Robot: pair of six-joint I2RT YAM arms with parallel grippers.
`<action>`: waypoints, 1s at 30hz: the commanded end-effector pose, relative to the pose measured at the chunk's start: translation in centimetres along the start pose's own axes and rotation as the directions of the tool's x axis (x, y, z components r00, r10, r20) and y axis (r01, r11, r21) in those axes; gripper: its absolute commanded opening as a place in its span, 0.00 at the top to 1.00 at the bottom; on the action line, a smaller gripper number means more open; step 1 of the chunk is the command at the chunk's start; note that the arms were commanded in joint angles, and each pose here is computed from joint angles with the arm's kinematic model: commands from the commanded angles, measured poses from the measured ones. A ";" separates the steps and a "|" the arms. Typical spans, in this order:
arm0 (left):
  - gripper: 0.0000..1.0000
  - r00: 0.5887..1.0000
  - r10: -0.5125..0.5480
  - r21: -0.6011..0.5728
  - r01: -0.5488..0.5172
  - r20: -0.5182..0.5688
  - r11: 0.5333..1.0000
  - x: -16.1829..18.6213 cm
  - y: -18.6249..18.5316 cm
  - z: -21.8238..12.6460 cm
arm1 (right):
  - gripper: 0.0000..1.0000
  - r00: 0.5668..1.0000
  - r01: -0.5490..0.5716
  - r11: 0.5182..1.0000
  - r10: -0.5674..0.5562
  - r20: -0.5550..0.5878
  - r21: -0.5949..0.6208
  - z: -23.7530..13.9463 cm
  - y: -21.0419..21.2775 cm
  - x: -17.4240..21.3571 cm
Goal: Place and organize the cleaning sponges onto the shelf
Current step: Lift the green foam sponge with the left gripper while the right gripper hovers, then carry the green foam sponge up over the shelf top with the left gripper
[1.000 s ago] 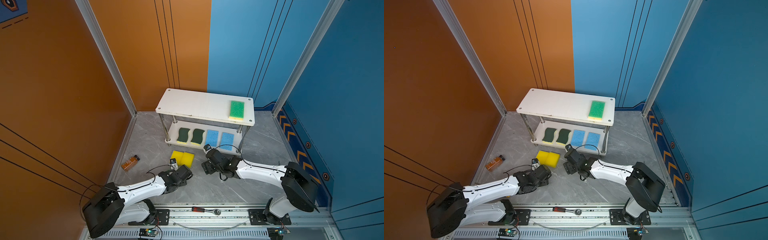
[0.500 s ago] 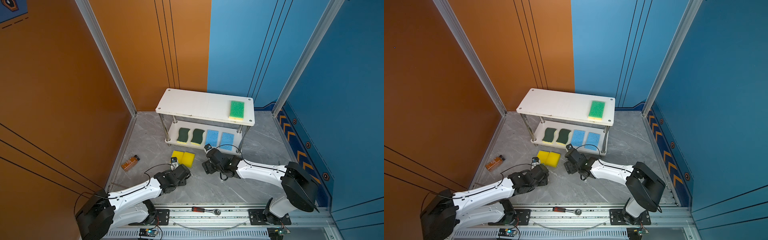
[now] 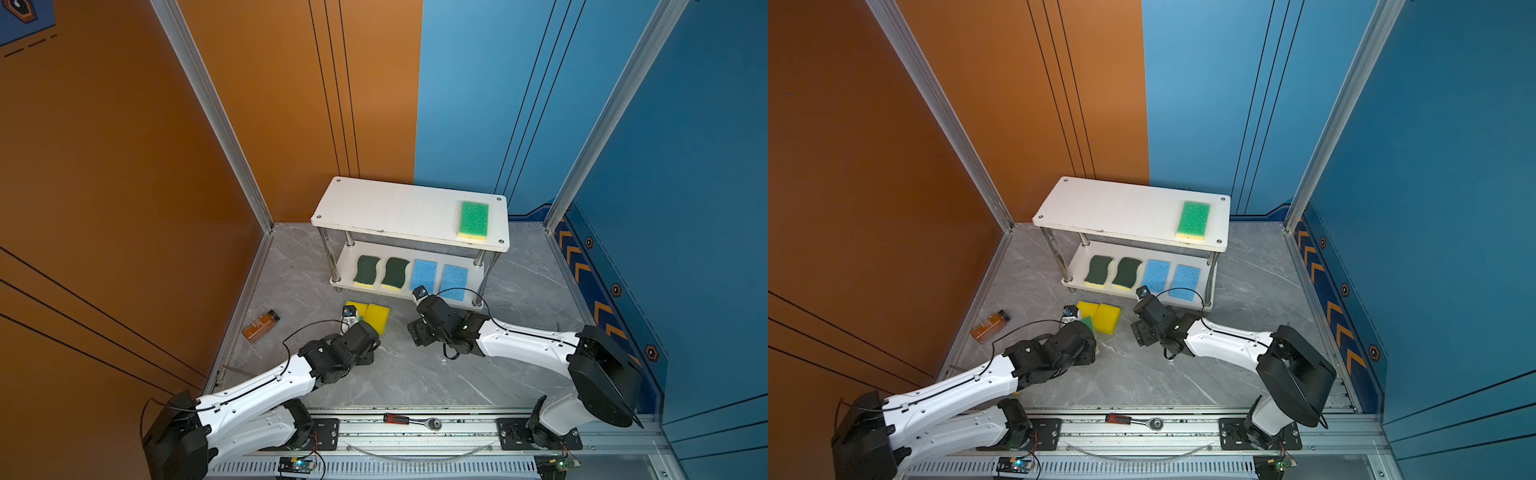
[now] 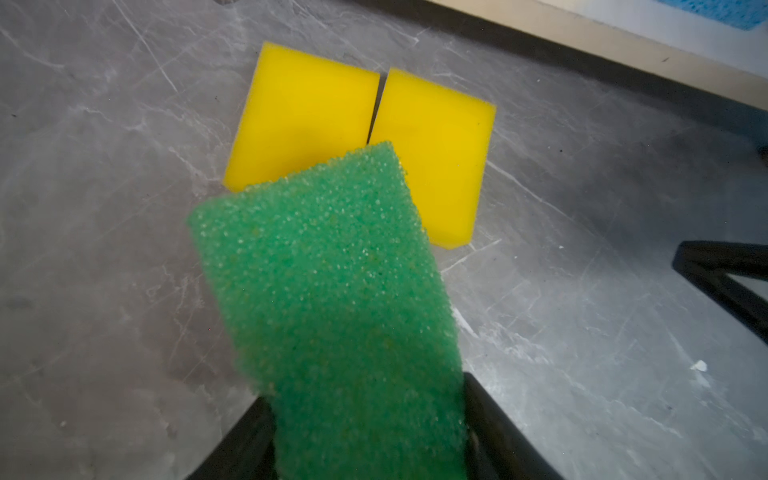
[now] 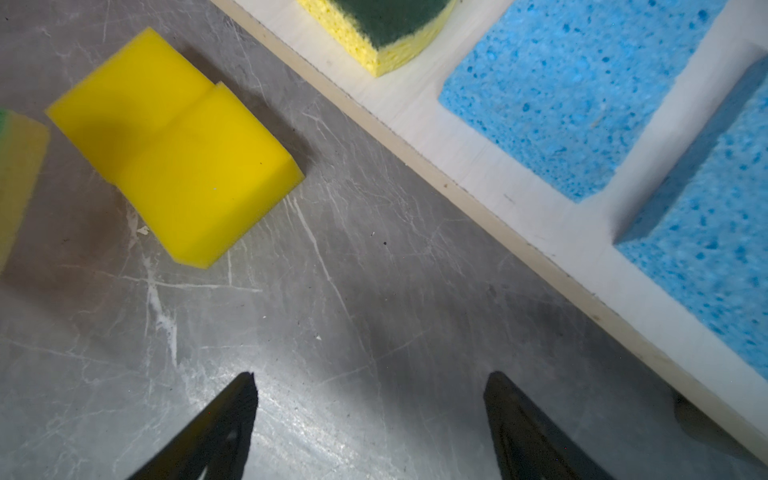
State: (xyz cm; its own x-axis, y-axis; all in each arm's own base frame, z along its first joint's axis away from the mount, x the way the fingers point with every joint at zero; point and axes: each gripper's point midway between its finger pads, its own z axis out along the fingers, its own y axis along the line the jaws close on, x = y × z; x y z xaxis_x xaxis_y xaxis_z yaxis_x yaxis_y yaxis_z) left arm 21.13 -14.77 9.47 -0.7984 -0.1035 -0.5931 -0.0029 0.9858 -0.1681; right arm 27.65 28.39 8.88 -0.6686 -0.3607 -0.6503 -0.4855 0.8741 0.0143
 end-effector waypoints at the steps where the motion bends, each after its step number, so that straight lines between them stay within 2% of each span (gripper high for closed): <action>1: 0.37 0.999 0.027 -0.006 -0.027 0.018 1.000 -0.9 0.1 -1.3 | 0.15 1.000 -0.022 1.000 0.022 -0.009 0.019 -0.5 -0.8 0.5; 12: 0.36 0.993 0.030 0.079 -0.040 0.116 0.996 -4.8 -1.8 -4.9 | 0.15 0.999 -0.022 0.999 0.023 -0.029 0.029 -0.4 -1.3 1.1; 30: 0.35 0.953 0.117 0.126 -0.158 0.280 0.979 -12.2 -5.8 -10.0 | 0.15 0.999 -0.019 0.999 0.021 -0.043 0.039 -0.4 -1.7 1.5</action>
State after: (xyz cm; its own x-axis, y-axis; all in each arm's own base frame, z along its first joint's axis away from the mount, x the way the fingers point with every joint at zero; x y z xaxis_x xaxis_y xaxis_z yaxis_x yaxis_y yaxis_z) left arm 24.50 -17.95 23.58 -0.6309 -0.0491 -0.7743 0.1777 0.9623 -0.2058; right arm 27.45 27.18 7.90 -0.6890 -0.3694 -0.6236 -0.4715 0.8819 -0.0015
